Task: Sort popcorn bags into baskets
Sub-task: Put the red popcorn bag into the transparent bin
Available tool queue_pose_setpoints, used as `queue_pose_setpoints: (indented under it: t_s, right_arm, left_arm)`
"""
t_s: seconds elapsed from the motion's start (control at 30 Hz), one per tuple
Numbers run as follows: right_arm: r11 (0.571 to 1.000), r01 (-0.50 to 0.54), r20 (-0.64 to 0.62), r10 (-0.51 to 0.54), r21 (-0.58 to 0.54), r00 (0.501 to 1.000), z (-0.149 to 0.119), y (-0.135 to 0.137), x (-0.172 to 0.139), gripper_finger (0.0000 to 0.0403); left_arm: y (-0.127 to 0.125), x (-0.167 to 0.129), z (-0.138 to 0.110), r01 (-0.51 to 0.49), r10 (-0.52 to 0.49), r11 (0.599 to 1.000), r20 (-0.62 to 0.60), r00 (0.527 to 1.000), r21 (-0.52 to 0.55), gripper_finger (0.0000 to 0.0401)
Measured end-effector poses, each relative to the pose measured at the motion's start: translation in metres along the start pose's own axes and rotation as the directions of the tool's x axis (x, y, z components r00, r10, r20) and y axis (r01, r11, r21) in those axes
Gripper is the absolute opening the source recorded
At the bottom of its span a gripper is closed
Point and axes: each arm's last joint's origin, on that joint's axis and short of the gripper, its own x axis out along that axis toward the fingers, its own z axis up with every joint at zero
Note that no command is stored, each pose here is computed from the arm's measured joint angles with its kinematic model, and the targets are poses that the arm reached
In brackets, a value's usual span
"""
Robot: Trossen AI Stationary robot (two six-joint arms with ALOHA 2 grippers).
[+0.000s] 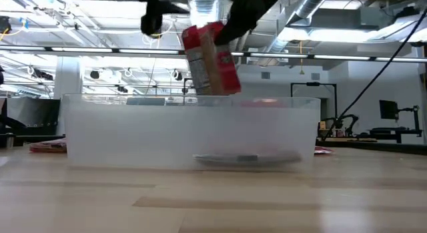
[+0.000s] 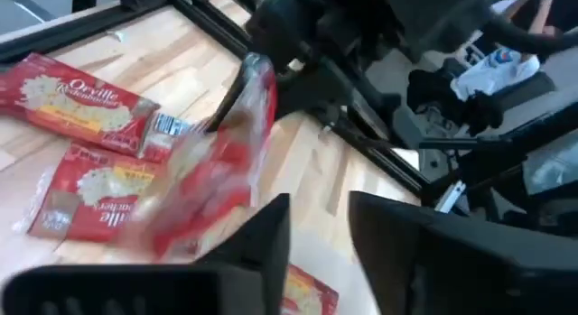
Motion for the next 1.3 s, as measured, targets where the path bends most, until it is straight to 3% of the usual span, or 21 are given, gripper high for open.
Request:
queue_pose_setpoints:
  t_s: [0.13,0.33,0.5,0.7,0.93,1.1,1.2,1.3]
  right_arm:
    - [0.986,0.052,-0.004,-0.053,-0.159,0.999,0.012,0.029,-0.013,0.0021]
    - [0.896,0.089,0.074,-0.063,-0.435,0.995,0.037,0.107,-0.016,0.0021]
    - [0.839,0.124,0.134,-0.061,-0.529,0.989,0.046,0.164,0.003,0.0021]
    - [0.759,0.213,0.116,-0.180,-0.616,0.977,0.038,0.220,0.026,0.0021]
    - [0.807,0.241,0.125,-0.207,-0.539,0.970,0.024,0.262,0.066,0.0027]
    - [0.828,0.258,0.116,-0.231,-0.497,0.966,0.020,0.262,0.080,0.0022]
    - [0.866,0.216,0.108,-0.188,-0.452,0.976,0.020,0.257,0.084,0.0026]
    - [0.877,0.197,0.088,-0.176,-0.439,0.980,0.019,0.248,0.088,0.0035]
  left_arm:
    - [-0.010,-0.024,0.009,0.054,-0.050,0.997,0.080,0.996,-0.055,0.0182]
    - [-0.028,-0.065,0.025,0.181,-0.137,0.973,0.269,0.953,-0.143,0.0248]
    - [-0.031,-0.089,0.026,0.160,-0.085,0.970,0.362,0.928,-0.182,0.0260]
    - [-0.037,-0.114,0.026,0.174,-0.082,0.968,0.425,0.902,-0.183,0.0261]
    - [-0.041,-0.125,0.017,0.197,-0.112,0.961,0.380,0.918,-0.195,0.0261]
    - [-0.044,-0.124,0.011,0.199,-0.121,0.957,0.335,0.934,-0.209,0.0261]
    - [-0.044,-0.123,0.010,0.190,-0.118,0.960,0.318,0.941,-0.206,0.0261]
    - [-0.042,-0.122,0.007,0.160,-0.093,0.965,0.300,0.949,-0.207,0.0261]
